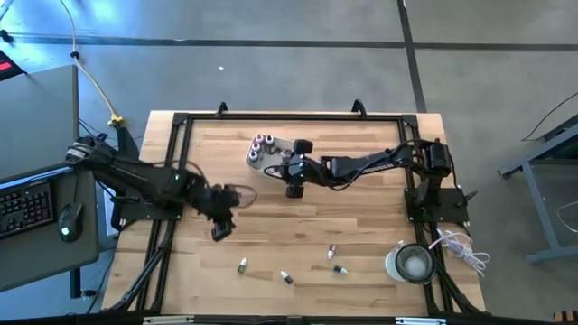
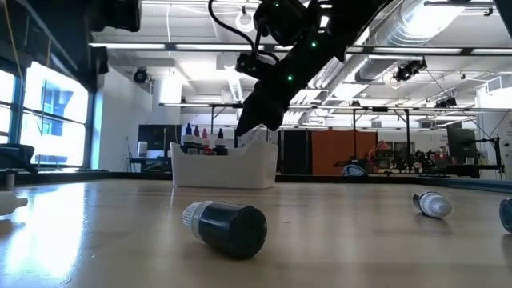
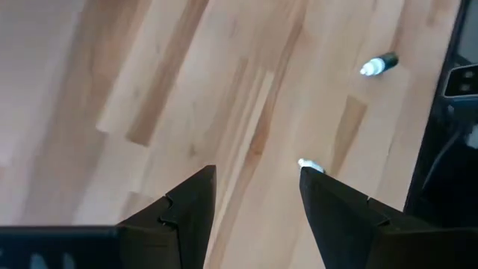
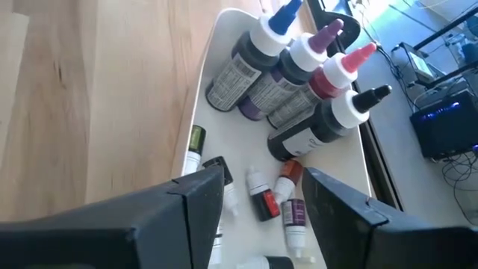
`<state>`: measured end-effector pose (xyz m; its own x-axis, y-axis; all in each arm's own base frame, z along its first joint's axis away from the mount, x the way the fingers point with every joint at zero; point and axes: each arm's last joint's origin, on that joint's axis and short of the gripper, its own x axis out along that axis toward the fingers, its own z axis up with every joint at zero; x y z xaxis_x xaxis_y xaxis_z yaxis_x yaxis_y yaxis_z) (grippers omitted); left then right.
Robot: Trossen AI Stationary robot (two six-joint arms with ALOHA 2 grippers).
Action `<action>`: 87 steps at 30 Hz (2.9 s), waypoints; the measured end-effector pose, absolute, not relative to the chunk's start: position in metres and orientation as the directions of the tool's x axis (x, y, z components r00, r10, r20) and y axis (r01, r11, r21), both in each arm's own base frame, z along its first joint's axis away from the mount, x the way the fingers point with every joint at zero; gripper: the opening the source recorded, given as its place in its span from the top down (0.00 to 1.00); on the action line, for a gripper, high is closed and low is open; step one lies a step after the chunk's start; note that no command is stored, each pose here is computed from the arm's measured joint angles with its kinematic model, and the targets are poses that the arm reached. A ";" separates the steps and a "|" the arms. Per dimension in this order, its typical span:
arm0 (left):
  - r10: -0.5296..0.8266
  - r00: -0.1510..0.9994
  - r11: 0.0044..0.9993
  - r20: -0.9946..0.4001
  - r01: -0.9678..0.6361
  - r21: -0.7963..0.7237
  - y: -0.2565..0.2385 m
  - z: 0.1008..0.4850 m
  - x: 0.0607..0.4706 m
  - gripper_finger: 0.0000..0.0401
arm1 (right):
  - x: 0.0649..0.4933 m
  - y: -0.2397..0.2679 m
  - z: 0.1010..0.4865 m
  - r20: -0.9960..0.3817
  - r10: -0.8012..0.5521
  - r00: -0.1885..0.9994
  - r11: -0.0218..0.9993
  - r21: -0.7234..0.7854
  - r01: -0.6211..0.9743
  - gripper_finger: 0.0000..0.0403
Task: Pick & Place food coloring
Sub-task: Put the small left green food coloring bottle into the white bin
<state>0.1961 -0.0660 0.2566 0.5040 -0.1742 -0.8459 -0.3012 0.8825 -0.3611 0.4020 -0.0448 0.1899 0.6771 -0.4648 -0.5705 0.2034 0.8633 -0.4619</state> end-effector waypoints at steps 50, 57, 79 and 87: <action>-0.205 0.370 0.710 -0.906 -0.581 -0.398 -0.175 0.137 0.241 0.66 | 0.425 -0.053 0.247 -0.259 -0.634 0.729 0.637 -0.709 0.303 0.56; -0.208 0.367 0.684 -0.907 -0.608 -0.403 -0.175 0.136 0.241 0.88 | 0.426 -0.056 0.257 -0.218 -0.727 0.651 0.528 -0.784 0.328 0.56; -0.310 0.297 0.833 -0.903 -0.372 -0.409 -0.154 0.161 0.249 0.83 | 0.426 -0.057 0.259 -0.190 -0.752 0.632 0.458 -0.840 0.292 0.56; -0.348 0.203 0.855 -0.915 -0.332 -0.399 -0.170 0.190 0.249 0.64 | 0.426 -0.057 0.259 -0.191 -0.751 0.632 0.458 -0.840 0.290 0.56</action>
<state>0.2492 -0.1700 0.1903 0.2034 -0.3479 -0.9152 -0.3315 0.8551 -0.3987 0.4256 -0.0566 0.2593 0.6317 -0.7513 -0.1912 0.2900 0.4577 -0.8405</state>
